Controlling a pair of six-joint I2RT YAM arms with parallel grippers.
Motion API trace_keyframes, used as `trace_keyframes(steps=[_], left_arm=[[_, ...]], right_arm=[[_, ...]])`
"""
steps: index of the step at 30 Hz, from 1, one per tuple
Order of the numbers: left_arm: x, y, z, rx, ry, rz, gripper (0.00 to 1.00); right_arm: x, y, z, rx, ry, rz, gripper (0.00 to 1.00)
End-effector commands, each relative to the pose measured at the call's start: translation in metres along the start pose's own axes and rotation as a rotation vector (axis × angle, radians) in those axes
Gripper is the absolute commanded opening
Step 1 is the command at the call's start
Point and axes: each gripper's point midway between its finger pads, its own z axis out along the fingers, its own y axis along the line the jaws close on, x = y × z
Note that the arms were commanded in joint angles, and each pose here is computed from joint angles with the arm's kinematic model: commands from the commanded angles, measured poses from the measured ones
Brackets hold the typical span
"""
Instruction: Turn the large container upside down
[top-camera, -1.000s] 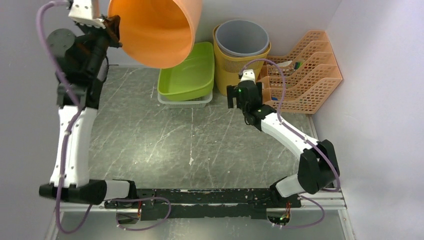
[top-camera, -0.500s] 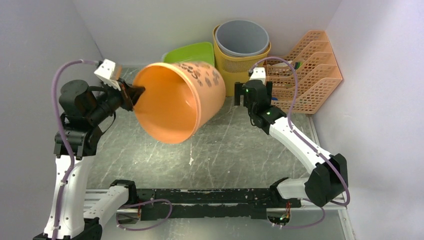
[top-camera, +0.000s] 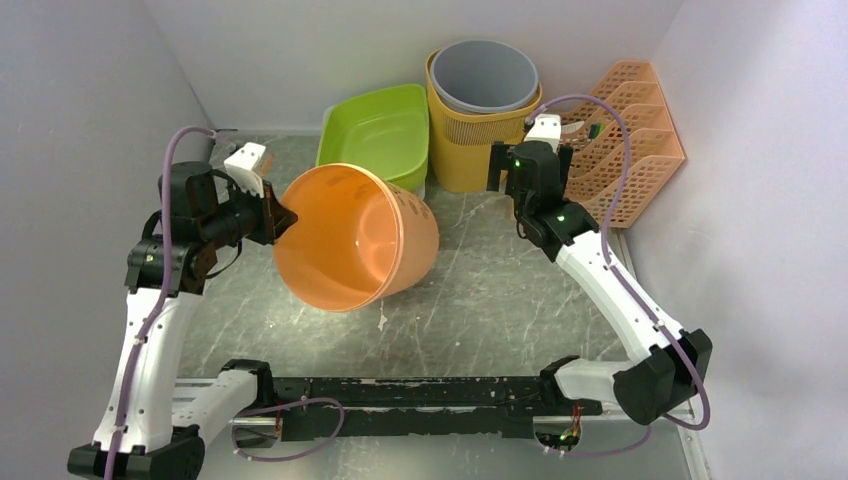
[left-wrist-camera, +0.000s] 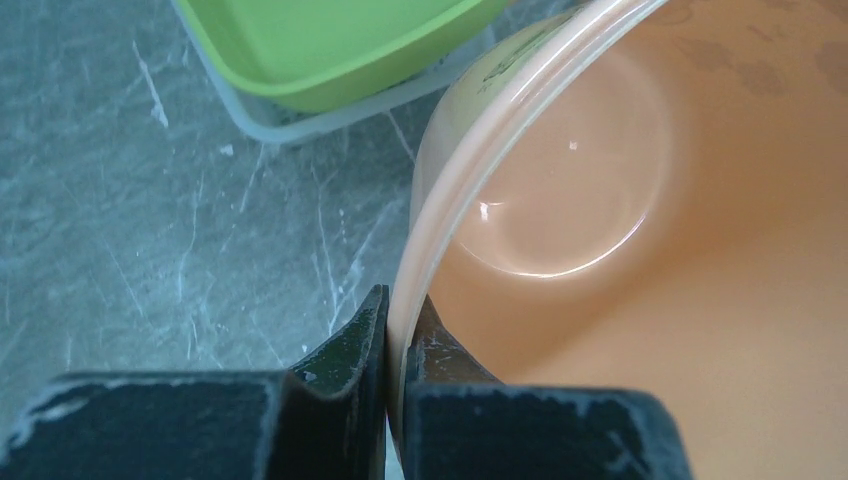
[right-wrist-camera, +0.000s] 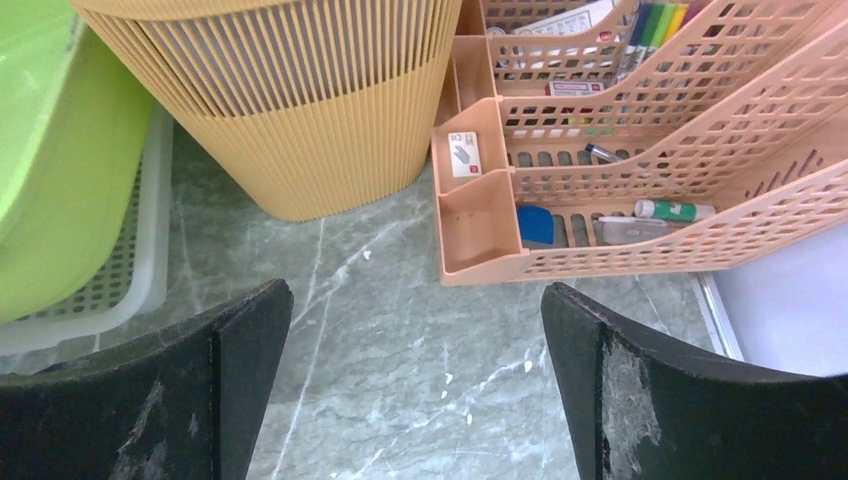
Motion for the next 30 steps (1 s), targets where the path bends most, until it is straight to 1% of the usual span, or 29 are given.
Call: trace_keyframes(steps=[1, 7, 9, 12, 16, 22, 25, 26, 27, 30], left_arm=[[0.013, 0.011, 0.012, -0.044, 0.043, -0.058, 0.07], [0.037, 0.031, 0.043, -0.091, 0.099, -0.111, 0.07], [0.044, 0.034, 0.054, -0.098, 0.129, -0.117, 0.07], [0.055, 0.038, 0.068, -0.16, 0.188, -0.098, 0.07], [0.063, 0.026, 0.086, -0.177, 0.244, -0.062, 0.07], [0.06, 0.014, 0.103, -0.168, 0.249, -0.048, 0.07], [0.054, 0.003, 0.108, -0.14, 0.252, -0.037, 0.11], [0.05, 0.0, 0.108, -0.135, 0.245, -0.031, 0.15], [0.045, -0.004, 0.108, -0.126, 0.236, -0.025, 0.25], [0.029, -0.016, 0.104, -0.094, 0.206, -0.007, 0.47]], right_arm=[[-0.016, 0.0, -0.013, -0.039, -0.009, 0.013, 0.97], [-0.025, 0.0, -0.021, -0.065, -0.025, 0.018, 0.96], [-0.027, -0.001, -0.023, -0.067, -0.028, 0.016, 0.96], [-0.025, -0.001, -0.023, -0.069, -0.026, 0.01, 0.96], [-0.018, 0.001, -0.022, -0.078, -0.014, -0.002, 0.96], [-0.01, 0.005, -0.019, -0.092, 0.007, -0.019, 0.96], [-0.008, 0.006, -0.018, -0.096, 0.01, -0.024, 0.97], [-0.007, 0.006, -0.018, -0.096, 0.012, -0.025, 0.97], [-0.007, 0.006, -0.017, -0.096, 0.014, -0.026, 0.97], [-0.003, 0.006, -0.016, -0.096, 0.022, -0.029, 0.97]])
